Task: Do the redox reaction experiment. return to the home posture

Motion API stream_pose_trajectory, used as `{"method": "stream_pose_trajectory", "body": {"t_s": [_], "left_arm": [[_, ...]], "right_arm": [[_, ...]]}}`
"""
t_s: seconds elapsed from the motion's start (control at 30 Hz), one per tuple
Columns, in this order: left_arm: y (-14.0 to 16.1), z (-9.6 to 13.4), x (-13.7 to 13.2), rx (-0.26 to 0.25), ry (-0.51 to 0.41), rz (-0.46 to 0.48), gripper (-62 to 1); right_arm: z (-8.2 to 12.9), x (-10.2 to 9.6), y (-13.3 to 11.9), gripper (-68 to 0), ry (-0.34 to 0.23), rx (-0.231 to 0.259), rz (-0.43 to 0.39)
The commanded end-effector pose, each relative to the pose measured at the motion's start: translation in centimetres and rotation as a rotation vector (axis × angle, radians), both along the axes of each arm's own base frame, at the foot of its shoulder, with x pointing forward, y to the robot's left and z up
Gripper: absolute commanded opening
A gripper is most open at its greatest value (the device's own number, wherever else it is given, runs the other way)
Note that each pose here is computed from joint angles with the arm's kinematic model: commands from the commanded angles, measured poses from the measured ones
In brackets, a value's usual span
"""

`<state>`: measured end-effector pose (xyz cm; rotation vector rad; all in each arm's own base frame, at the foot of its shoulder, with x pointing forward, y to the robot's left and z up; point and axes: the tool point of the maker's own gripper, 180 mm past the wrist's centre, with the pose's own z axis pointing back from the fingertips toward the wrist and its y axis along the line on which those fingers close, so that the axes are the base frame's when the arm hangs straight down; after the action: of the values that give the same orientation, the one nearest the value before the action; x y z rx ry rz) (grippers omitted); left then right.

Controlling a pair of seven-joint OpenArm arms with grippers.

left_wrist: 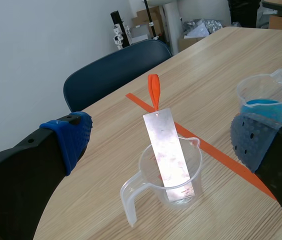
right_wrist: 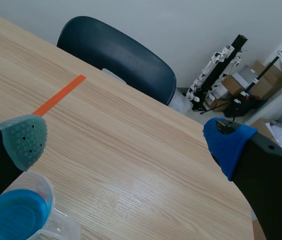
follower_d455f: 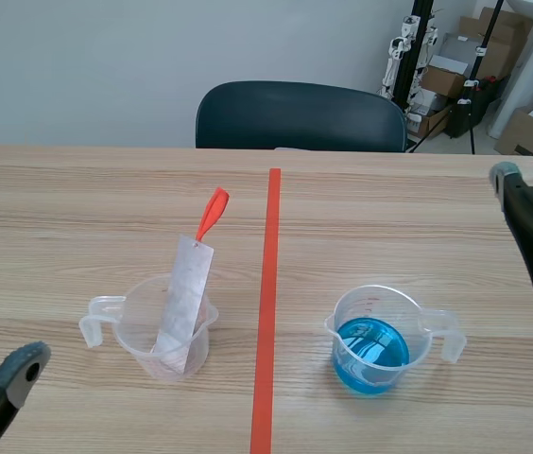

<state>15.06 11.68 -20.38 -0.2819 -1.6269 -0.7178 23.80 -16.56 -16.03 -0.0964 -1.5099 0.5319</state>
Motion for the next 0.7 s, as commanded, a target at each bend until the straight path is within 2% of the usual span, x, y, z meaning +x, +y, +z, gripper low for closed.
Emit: {"method": "stream_pose_trajectory", "body": {"t_s": [0.0, 0.13, 0.3, 0.5, 0.6, 0.67], "left_arm": [[-0.3, 0.8, 0.1, -0.018, -0.028, -0.011, -2.8], [-0.7, 1.1, 0.1, -0.008, -0.035, -0.045, -2.8], [-0.8, 1.0, 0.2, 0.006, -0.029, -0.063, -2.8], [-0.9, 0.6, 0.5, 0.04, -0.015, -0.076, -2.8], [-0.9, 0.4, 0.7, 0.069, -0.013, -0.1, -2.8], [-1.0, 0.2, 0.8, 0.086, -0.005, -0.114, -2.8]], "right_arm": [[1.3, 0.1, 1.4, 0.4, -0.041, -0.003, 0.061], [0.8, -0.1, 3.4, 0.4, -0.019, -0.018, 0.148], [0.6, -0.1, 4.3, 0.4, -0.024, -0.034, 0.18], [-0.3, -1.0, 5.6, 0.4, 0.011, -0.034, 0.25], [-0.5, -1.1, 5.7, 0.4, 0.021, -0.039, 0.258], [-0.6, -0.9, 5.3, 0.4, 0.023, -0.046, 0.232]]}}
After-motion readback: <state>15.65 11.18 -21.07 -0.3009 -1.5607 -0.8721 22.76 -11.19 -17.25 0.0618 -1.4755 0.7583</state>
